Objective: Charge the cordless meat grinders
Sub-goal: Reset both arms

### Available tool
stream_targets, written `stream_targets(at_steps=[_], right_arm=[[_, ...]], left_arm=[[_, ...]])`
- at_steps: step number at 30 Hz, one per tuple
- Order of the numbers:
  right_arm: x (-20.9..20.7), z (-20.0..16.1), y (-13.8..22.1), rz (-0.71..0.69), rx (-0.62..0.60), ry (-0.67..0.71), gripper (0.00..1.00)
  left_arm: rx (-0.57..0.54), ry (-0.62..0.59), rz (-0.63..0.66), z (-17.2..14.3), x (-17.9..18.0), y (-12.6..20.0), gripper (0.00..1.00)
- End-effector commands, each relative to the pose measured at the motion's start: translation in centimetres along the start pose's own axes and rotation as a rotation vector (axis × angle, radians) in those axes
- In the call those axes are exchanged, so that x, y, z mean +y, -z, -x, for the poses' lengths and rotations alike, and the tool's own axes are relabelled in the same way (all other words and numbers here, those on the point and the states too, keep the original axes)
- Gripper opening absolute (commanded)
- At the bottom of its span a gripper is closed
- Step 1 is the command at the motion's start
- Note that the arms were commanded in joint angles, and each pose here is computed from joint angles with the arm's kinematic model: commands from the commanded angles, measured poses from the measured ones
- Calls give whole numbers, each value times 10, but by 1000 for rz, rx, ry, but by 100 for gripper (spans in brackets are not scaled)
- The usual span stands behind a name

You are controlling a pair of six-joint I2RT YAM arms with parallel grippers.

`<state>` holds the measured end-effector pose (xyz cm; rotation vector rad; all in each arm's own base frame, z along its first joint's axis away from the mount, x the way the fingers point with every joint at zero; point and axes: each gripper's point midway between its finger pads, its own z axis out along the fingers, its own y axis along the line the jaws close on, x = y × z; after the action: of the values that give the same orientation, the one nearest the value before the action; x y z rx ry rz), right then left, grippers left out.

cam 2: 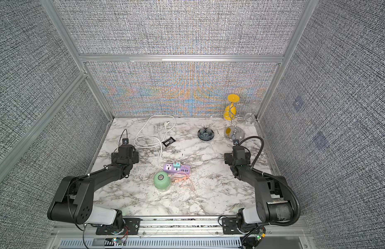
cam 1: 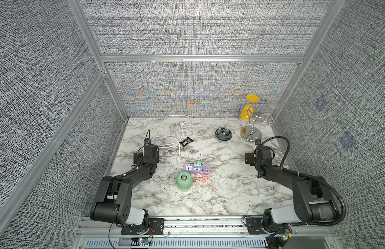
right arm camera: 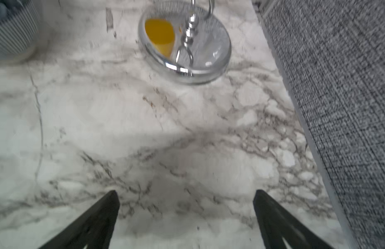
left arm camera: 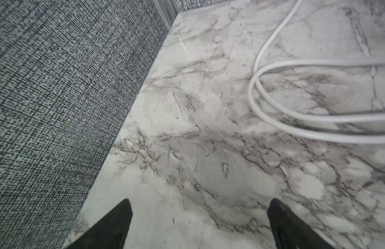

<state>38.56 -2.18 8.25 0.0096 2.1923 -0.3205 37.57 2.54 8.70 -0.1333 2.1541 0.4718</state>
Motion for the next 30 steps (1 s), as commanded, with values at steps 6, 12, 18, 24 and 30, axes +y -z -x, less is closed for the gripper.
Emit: stream_targets(at_steps=[6,12,18,24,30], right_arm=[[0,21,21,52,-184,-34,99],[21,27,29,196,-254,-116,99],[35,17,11,195,-332,-68,99],[32,13,1,212,-242,-96,99],[30,14,3,213,-265,-97,99]], left_arm=[[-199,165,-107,26,10,-5,99],[-342,177,-178,16,3,3,99],[-268,177,-201,16,2,-3,99],[-256,175,-201,16,1,-5,99],[-262,174,-200,16,1,-3,99]])
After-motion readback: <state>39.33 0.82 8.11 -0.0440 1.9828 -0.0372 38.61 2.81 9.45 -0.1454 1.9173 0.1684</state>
